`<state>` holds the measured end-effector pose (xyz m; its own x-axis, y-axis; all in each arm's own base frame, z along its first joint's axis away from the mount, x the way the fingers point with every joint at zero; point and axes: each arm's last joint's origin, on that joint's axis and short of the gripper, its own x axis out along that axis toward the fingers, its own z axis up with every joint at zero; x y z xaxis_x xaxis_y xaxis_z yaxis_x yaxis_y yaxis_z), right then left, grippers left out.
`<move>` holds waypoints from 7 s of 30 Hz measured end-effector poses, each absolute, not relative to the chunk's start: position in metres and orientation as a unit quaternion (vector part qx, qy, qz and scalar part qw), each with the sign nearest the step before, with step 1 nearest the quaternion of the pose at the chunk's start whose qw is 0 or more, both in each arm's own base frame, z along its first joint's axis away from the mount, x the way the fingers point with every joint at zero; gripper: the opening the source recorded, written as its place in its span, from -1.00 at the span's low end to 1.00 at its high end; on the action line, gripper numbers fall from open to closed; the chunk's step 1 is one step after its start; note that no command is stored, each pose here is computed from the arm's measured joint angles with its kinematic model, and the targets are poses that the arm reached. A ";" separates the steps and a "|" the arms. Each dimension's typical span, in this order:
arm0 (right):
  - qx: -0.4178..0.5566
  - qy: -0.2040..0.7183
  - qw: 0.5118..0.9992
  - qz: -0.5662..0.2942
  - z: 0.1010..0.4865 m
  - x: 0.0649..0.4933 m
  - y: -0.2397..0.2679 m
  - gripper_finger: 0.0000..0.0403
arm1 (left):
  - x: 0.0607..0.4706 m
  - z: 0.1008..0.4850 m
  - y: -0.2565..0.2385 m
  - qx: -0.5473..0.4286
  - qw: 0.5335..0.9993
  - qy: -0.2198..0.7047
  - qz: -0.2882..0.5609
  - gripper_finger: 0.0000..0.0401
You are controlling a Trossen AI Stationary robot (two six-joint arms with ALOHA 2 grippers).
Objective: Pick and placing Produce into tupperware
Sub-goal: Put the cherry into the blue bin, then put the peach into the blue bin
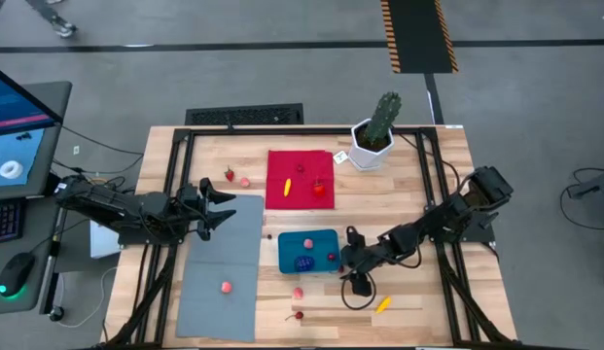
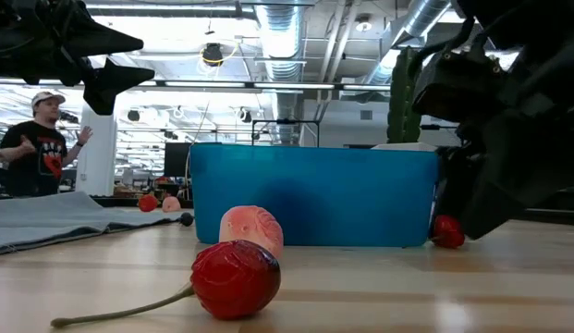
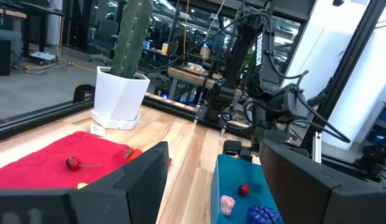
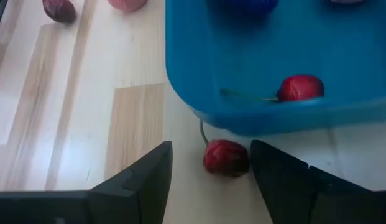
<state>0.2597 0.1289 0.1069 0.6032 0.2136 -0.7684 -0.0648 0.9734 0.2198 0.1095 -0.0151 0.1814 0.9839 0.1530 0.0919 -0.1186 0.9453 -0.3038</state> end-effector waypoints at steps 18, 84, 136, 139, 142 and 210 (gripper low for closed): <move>0.085 0.442 0.888 0.096 0.111 0.257 0.130 -0.51 | 0.109 0.181 -0.015 -0.151 0.984 -0.057 0.070 0.21; 0.219 0.194 0.949 0.121 0.253 0.255 0.022 -0.57 | 0.109 0.179 -0.012 -0.195 0.972 -0.058 0.115 0.21; 0.040 0.282 0.950 0.128 0.260 0.292 0.044 0.06 | 0.109 0.174 -0.011 -0.167 0.974 -0.034 0.151 0.21; 0.043 0.263 0.955 0.130 0.278 0.278 0.043 0.02 | 0.109 0.174 -0.011 -0.168 0.974 -0.033 0.146 0.21; 0.043 0.245 0.959 0.137 0.293 0.263 0.044 -0.03 | 0.109 0.174 -0.011 -0.168 0.975 -0.034 0.143 0.21; 0.027 -0.034 0.998 0.033 0.174 0.103 -0.009 -0.41 | 0.111 0.186 0.005 -0.106 0.985 -0.083 0.106 0.21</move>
<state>0.1027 -0.0086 0.1736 0.9955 0.0648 0.0691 -0.0685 0.9963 0.0525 0.1108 0.0046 0.1861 0.9638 0.2261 0.1410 -0.1908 0.9550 -0.2270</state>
